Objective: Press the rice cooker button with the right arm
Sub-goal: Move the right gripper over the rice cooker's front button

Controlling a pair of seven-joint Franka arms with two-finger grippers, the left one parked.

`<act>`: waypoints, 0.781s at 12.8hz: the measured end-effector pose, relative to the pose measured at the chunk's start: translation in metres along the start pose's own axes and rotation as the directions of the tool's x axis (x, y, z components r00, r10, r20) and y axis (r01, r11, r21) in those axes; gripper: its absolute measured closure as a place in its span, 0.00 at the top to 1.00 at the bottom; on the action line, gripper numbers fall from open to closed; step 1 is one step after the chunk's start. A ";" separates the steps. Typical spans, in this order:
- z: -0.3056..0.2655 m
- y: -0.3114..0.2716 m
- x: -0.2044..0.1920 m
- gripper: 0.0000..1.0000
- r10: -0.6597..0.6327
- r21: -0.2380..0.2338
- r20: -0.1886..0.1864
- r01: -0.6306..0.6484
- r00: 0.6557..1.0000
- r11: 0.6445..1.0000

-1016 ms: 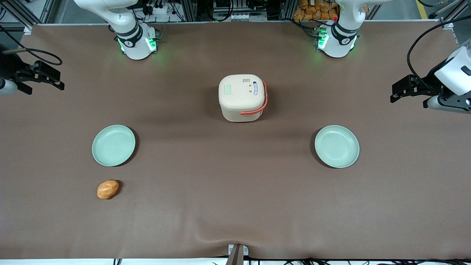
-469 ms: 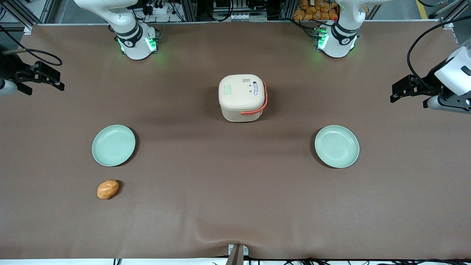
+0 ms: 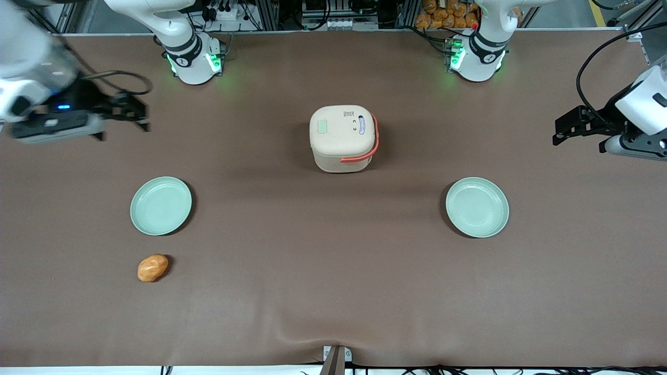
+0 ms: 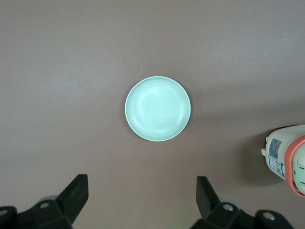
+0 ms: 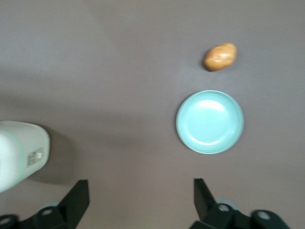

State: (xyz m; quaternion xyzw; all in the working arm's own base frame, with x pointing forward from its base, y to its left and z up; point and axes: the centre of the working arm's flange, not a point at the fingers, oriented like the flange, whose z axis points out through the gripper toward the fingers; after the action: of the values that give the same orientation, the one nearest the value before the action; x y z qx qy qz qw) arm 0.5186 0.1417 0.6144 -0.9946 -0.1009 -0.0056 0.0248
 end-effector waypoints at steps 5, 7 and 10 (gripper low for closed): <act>0.079 -0.178 -0.013 0.30 0.050 0.003 0.046 -0.050 0.998 0.999; 0.109 -0.228 -0.022 0.07 0.015 0.009 0.074 -0.016 0.997 1.000; 0.149 -0.273 -0.028 0.01 -0.008 0.015 0.084 0.007 0.996 1.000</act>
State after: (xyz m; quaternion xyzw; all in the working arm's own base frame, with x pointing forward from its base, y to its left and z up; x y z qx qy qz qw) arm 0.4375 0.4111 0.4782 -0.9933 -0.1056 0.0366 0.0279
